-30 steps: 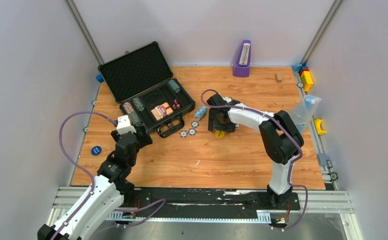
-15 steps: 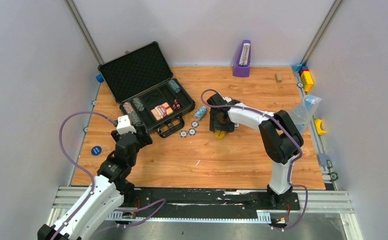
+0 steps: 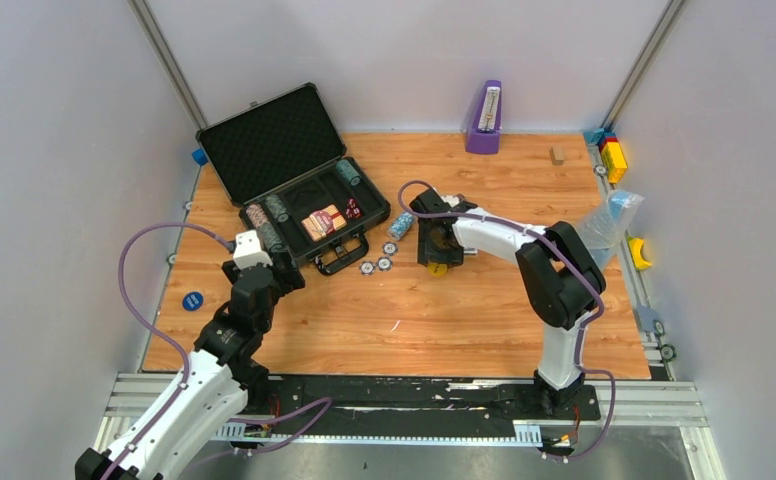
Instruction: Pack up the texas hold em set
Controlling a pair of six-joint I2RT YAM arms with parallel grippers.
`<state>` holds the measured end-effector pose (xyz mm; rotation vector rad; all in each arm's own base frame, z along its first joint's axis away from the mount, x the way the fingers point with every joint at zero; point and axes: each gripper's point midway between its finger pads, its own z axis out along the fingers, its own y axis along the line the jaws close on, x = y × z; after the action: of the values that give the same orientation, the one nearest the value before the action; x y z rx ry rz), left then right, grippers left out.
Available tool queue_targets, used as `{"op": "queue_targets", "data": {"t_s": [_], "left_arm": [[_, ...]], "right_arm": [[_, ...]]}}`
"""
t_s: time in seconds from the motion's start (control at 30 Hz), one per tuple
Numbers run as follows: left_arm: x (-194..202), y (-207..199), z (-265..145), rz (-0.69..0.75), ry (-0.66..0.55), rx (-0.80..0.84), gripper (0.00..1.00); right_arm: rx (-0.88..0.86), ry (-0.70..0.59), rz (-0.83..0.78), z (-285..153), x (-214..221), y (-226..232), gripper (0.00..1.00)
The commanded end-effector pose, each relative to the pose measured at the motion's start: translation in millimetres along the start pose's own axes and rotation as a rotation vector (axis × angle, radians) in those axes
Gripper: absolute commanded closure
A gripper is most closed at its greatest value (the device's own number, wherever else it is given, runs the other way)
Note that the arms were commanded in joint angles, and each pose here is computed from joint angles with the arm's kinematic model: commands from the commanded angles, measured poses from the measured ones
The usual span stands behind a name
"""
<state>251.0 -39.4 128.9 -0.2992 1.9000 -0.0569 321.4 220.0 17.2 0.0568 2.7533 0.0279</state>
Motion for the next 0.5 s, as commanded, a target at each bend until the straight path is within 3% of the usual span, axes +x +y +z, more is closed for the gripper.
{"op": "queue_targets", "data": {"t_s": [0.0, 0.1, 0.17, 0.27, 0.47], "left_arm": [[-17.8, -3.9, -0.9, -0.017, -0.043, 0.006, 0.05], [-17.8, -4.0, -0.9, -0.018, -0.043, 0.007, 0.05], [-18.4, -4.3, -1.1, -0.018, -0.044, 0.008, 0.05], [-18.0, -3.9, -0.9, -0.017, -0.044, 0.007, 0.05], [-18.4, -4.0, -1.0, -0.017, -0.045, 0.007, 0.05]], "right_arm": [[0.060, 0.159, -0.029, 16.8, 50.6, -14.3, 0.52], [0.066, 0.162, -0.029, 18.7, 50.4, -14.5, 0.74], [0.071, 0.162, -0.030, 19.4, 50.1, -15.4, 0.81], [0.075, 0.154, -0.030, 18.0, 47.2, -15.2, 1.00], [0.050, 0.114, -0.045, -2.4, 35.1, -7.4, 1.00]]}}
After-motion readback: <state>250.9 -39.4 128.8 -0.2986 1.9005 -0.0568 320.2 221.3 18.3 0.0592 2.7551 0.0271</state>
